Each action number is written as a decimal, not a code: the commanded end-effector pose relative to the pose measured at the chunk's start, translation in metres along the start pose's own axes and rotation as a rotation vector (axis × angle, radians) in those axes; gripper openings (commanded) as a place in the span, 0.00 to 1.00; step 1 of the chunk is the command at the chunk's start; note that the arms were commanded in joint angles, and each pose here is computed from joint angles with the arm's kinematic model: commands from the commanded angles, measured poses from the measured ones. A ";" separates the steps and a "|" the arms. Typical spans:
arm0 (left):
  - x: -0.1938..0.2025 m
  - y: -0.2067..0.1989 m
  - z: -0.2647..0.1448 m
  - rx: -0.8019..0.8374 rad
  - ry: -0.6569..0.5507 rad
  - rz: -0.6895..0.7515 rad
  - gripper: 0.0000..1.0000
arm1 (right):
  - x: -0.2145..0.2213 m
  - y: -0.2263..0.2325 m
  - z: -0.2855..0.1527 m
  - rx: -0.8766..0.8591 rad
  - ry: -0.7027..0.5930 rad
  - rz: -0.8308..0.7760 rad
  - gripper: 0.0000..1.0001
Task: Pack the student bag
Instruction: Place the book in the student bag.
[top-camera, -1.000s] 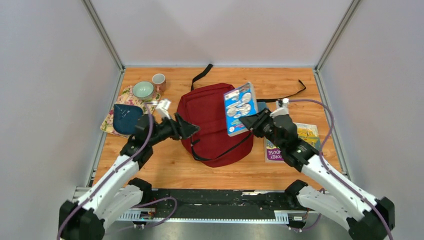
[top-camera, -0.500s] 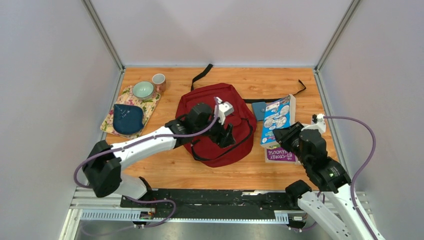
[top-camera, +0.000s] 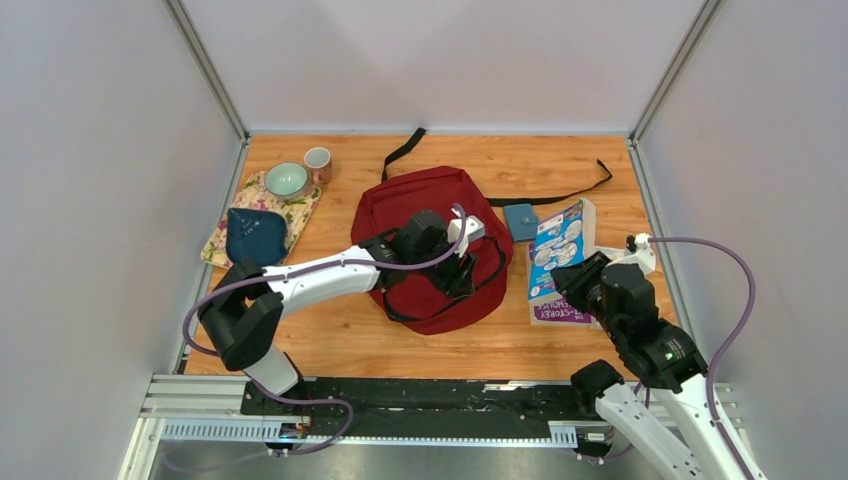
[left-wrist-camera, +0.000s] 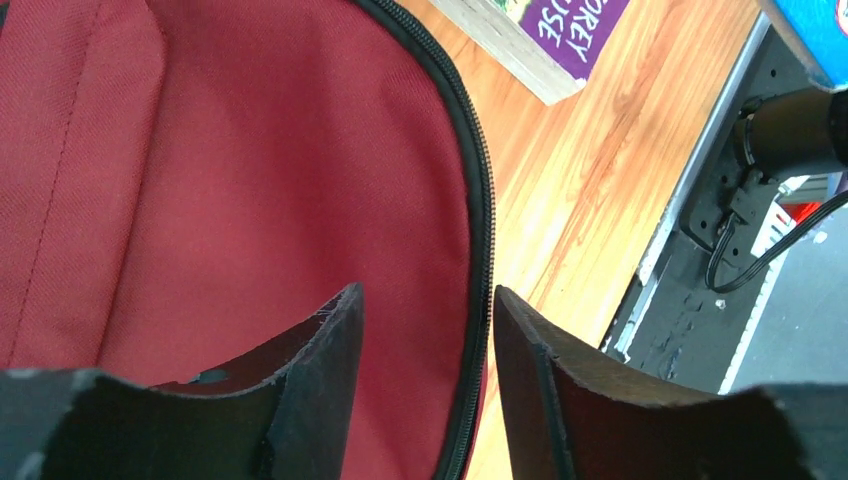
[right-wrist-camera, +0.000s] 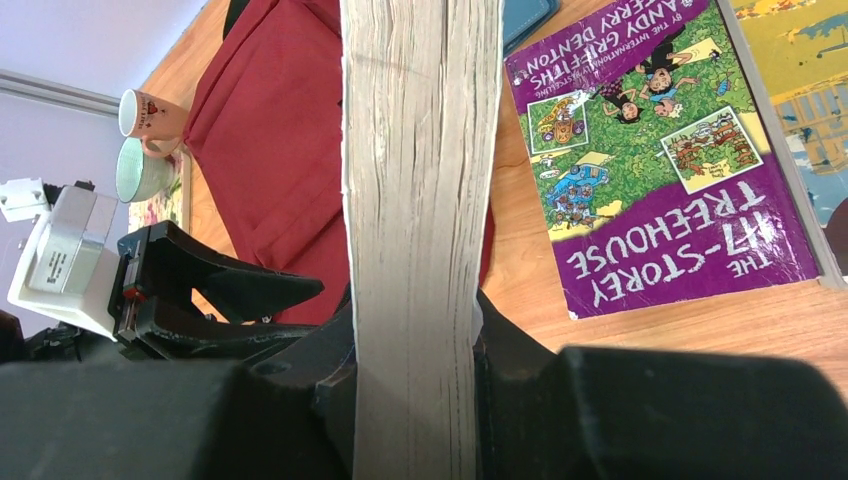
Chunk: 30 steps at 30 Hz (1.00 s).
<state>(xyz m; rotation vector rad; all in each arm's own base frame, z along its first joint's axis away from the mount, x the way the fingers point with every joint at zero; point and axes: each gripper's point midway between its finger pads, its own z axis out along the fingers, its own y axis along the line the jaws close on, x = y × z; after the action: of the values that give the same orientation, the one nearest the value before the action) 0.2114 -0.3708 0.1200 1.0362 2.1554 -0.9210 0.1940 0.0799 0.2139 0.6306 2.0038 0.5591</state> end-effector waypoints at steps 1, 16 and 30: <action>-0.023 -0.007 0.003 0.033 -0.043 0.033 0.55 | -0.031 0.022 -0.013 -0.081 -0.109 0.037 0.00; -0.011 -0.015 0.009 0.099 0.010 0.012 0.14 | -0.028 0.020 -0.012 -0.072 -0.098 0.033 0.00; -0.035 -0.026 -0.005 0.117 -0.056 0.022 0.12 | -0.020 0.018 -0.010 -0.070 -0.068 0.024 0.00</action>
<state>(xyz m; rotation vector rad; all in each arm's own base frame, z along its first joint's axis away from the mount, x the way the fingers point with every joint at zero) 0.2028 -0.3812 0.1138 1.0856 2.1826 -1.0024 0.1880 0.0762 0.2077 0.6352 2.0290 0.5381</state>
